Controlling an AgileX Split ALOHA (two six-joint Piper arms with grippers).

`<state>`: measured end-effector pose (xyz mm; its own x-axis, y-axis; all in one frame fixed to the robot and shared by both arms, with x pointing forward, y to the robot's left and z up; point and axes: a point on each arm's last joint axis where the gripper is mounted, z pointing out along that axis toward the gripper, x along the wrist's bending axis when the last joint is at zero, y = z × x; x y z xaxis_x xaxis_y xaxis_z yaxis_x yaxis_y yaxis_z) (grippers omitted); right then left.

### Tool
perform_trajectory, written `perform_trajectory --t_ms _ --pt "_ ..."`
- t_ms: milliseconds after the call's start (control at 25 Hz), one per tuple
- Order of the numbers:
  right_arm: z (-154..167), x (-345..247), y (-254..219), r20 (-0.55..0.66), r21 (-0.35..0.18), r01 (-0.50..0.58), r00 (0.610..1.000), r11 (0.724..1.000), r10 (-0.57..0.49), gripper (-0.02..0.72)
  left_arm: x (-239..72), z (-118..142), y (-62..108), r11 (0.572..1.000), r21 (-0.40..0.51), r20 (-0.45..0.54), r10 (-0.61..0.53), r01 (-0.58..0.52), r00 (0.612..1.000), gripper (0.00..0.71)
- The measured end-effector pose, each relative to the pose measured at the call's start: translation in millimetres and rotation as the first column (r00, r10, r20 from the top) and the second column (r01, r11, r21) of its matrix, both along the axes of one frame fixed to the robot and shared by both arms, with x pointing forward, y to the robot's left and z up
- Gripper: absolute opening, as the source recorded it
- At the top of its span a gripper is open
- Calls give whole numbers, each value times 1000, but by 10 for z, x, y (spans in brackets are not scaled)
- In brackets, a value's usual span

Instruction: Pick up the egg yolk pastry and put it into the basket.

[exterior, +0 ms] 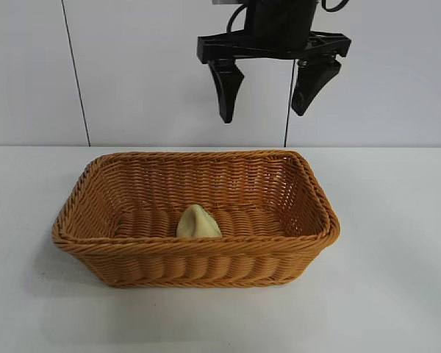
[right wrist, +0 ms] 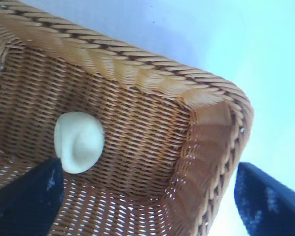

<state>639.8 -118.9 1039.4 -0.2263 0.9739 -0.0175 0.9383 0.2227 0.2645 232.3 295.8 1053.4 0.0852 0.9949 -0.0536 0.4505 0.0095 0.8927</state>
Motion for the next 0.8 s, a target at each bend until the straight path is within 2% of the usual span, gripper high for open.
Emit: perform_trajectory --t_ms 200,480,680,800 --pt "-1 237 -679 -3 -12 137 990 990 -137 650 0 0 0 1000 0 0 0 0 1000 654" --pt "-1 381 -1656 0 -26 326 945 945 -326 650 0 0 0 1000 0 0 0 0 1000 654" --pt "-9 371 -2061 -4 -32 397 918 917 -397 650 0 0 0 1000 0 0 0 0 1000 654" --pt "-66 319 -2079 -31 -40 379 924 924 -381 650 0 0 0 1000 0 0 0 0 1000 654"
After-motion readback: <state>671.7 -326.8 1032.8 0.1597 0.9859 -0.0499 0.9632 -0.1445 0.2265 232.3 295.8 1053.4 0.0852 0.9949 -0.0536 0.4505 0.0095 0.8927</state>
